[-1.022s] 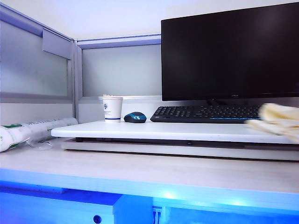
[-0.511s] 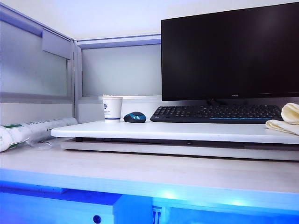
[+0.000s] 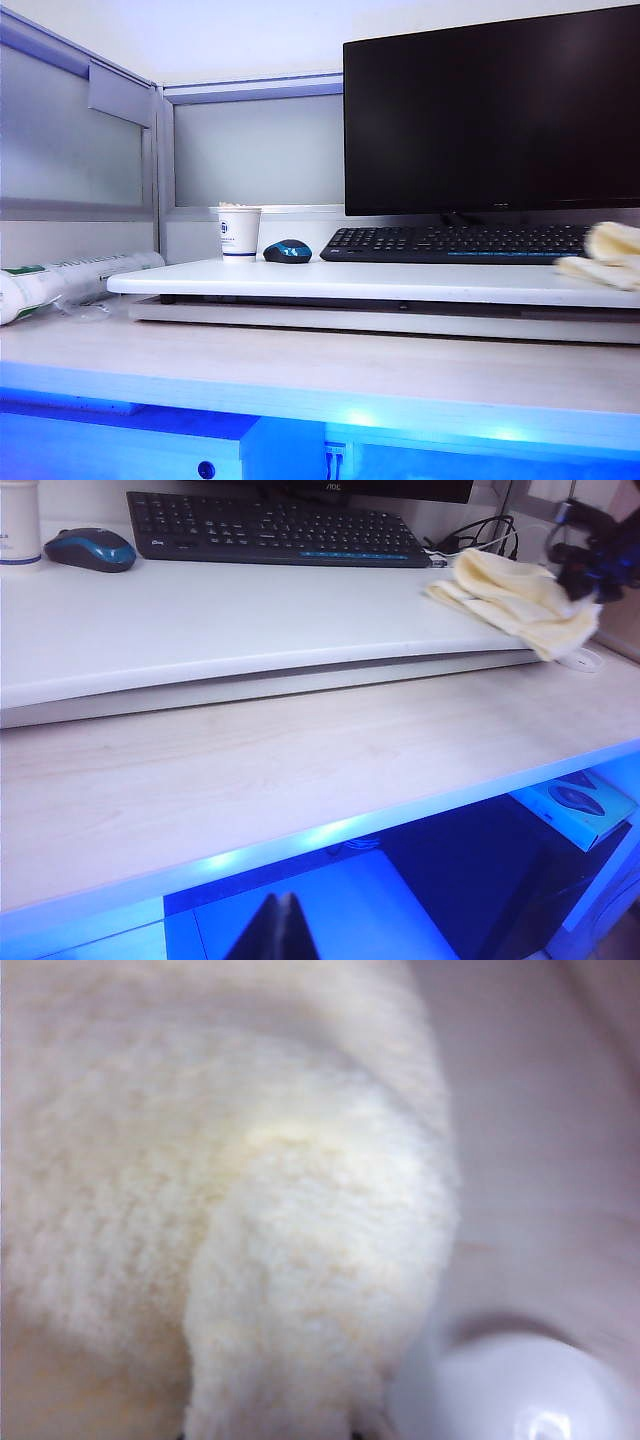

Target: Wipe the tabletop with a clean cloth to remove dust and stains.

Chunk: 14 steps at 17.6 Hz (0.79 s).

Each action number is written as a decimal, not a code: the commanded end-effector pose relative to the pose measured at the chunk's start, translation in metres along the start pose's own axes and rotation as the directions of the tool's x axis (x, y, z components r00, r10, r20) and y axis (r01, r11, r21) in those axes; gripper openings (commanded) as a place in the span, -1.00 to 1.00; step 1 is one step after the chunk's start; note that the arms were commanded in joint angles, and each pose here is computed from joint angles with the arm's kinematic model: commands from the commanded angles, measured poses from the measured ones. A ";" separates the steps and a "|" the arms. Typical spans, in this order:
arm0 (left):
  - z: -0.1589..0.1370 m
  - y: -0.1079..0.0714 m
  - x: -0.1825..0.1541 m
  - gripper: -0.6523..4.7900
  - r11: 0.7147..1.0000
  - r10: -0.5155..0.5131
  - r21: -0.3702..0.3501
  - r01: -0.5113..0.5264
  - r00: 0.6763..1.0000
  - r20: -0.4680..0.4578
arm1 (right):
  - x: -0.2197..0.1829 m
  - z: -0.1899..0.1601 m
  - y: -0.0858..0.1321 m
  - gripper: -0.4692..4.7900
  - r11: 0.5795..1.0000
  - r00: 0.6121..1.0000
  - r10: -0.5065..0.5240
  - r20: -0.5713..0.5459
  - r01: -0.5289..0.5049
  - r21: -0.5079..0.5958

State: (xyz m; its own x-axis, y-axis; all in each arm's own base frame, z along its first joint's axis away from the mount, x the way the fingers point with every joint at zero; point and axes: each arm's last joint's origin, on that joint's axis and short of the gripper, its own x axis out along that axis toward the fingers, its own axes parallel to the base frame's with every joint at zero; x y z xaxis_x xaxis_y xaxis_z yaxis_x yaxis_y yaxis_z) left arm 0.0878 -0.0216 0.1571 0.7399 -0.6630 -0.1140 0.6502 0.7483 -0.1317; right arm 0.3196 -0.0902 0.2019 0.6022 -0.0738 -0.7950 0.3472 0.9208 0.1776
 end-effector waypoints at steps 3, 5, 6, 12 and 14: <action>0.000 0.000 0.000 -0.78 1.000 -0.003 0.005 0.003 1.000 0.002 | 0.022 -0.010 0.047 -0.84 0.995 0.995 0.099 -0.032 -0.099 -0.026; 0.000 0.000 0.000 -0.78 1.000 -0.003 0.005 0.003 1.000 0.002 | 0.035 -0.013 0.069 -0.84 0.990 0.990 0.127 -0.063 -0.131 -0.054; 0.000 0.000 0.000 -0.78 1.000 -0.003 0.005 0.003 1.000 0.002 | 0.039 -0.014 0.078 -0.84 0.988 0.988 0.138 -0.075 -0.143 -0.062; 0.000 0.000 0.000 -0.78 1.000 -0.004 0.005 0.004 1.000 0.002 | 0.062 -0.019 0.162 -0.84 0.953 0.963 0.244 -0.119 -0.260 -0.155; 0.000 0.000 0.000 -0.78 1.000 -0.004 0.005 0.004 1.000 0.002 | 0.066 -0.018 0.186 -0.84 0.940 0.954 0.275 -0.120 -0.293 -0.175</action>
State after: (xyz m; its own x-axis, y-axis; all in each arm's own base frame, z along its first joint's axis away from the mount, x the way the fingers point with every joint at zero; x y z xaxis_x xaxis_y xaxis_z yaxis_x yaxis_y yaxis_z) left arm 0.0878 -0.0216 0.1571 0.7400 -0.6630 -0.1137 0.6502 0.7483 -0.1315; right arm 0.4146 0.0724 0.1894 0.6809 0.1990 -0.7049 0.0184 0.9574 0.2881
